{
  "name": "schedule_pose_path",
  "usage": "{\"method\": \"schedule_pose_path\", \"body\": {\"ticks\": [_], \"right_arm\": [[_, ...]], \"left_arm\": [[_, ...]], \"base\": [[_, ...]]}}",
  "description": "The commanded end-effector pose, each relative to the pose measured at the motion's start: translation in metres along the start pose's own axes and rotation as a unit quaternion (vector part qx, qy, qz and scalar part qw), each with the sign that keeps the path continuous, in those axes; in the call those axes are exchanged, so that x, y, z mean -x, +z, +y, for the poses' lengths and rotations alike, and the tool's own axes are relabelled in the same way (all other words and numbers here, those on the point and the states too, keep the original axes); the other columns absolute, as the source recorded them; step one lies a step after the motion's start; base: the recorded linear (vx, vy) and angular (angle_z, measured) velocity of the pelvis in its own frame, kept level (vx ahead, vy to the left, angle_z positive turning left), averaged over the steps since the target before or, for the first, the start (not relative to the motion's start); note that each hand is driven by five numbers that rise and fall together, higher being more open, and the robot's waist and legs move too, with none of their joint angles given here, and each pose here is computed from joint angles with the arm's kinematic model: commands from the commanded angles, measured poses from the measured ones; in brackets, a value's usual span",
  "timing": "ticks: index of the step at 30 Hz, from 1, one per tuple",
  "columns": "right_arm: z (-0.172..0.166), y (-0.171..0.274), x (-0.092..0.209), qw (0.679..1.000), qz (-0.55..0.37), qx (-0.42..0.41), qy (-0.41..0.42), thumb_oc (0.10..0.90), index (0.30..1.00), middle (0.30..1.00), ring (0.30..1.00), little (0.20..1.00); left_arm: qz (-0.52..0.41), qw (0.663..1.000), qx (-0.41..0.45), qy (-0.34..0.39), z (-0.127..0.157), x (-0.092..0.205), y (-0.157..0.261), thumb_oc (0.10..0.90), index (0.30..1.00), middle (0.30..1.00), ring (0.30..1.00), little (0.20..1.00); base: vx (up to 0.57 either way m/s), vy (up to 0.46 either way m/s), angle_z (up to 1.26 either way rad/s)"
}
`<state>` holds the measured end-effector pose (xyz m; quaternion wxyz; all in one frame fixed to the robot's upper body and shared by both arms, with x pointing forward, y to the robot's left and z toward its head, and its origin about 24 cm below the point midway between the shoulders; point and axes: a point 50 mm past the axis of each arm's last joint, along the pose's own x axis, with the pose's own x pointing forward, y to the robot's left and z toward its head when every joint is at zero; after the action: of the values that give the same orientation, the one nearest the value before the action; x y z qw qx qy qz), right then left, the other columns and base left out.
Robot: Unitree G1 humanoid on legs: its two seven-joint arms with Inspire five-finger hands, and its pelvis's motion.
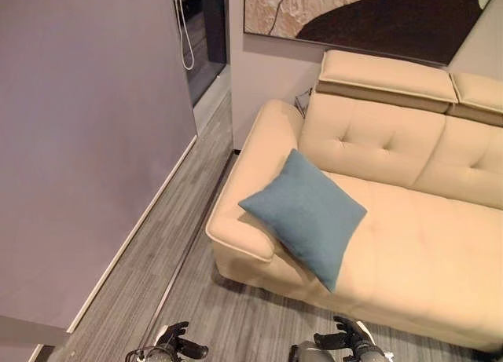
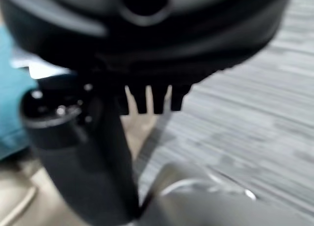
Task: Pick up all the scattered cushions and arrange them neatly on the sofa.
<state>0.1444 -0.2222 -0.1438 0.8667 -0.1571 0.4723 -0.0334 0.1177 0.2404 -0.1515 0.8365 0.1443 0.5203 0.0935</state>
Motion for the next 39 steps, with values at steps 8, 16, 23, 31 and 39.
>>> {"method": "schedule_pose_path", "body": {"ticks": [8,16,23,31,39], "right_arm": [[-0.034,-0.003,0.002,0.997,-0.012,-0.035,-0.069,0.8,0.9,0.9,0.9,0.9],[-0.05,0.0,0.004,0.992,-0.03,-0.062,-0.101,0.8,0.9,0.9,0.9,0.9],[-0.044,-0.009,0.005,0.994,-0.012,-0.045,-0.095,0.8,0.9,0.9,0.9,0.9],[-0.04,0.003,0.003,0.995,-0.03,-0.044,-0.087,0.8,0.9,0.9,0.9,0.9],[-0.07,0.021,0.008,0.981,-0.085,-0.097,-0.143,0.8,0.9,0.9,0.9,0.9]], "left_arm": [[-0.055,0.996,0.048,0.046,0.017,0.0,0.018,0.8,0.9,0.9,0.9,0.9],[-0.146,0.983,0.093,0.056,0.023,0.002,0.066,0.8,0.9,0.9,0.9,0.9],[-0.136,0.986,0.086,0.028,0.008,0.003,0.058,0.8,0.9,0.9,0.9,0.9],[-0.2,0.973,0.111,0.042,0.025,0.01,0.084,0.8,0.9,0.9,0.9,0.9],[-0.28,0.944,0.156,0.072,0.05,0.022,0.119,0.8,0.9,0.9,0.9,0.9]], "base": [[0.16,-0.096,0.23],[0.03,-0.053,0.03],[0.06,0.083,-0.49],[-0.08,0.065,-0.52],[-0.01,-0.008,-0.1]]}}
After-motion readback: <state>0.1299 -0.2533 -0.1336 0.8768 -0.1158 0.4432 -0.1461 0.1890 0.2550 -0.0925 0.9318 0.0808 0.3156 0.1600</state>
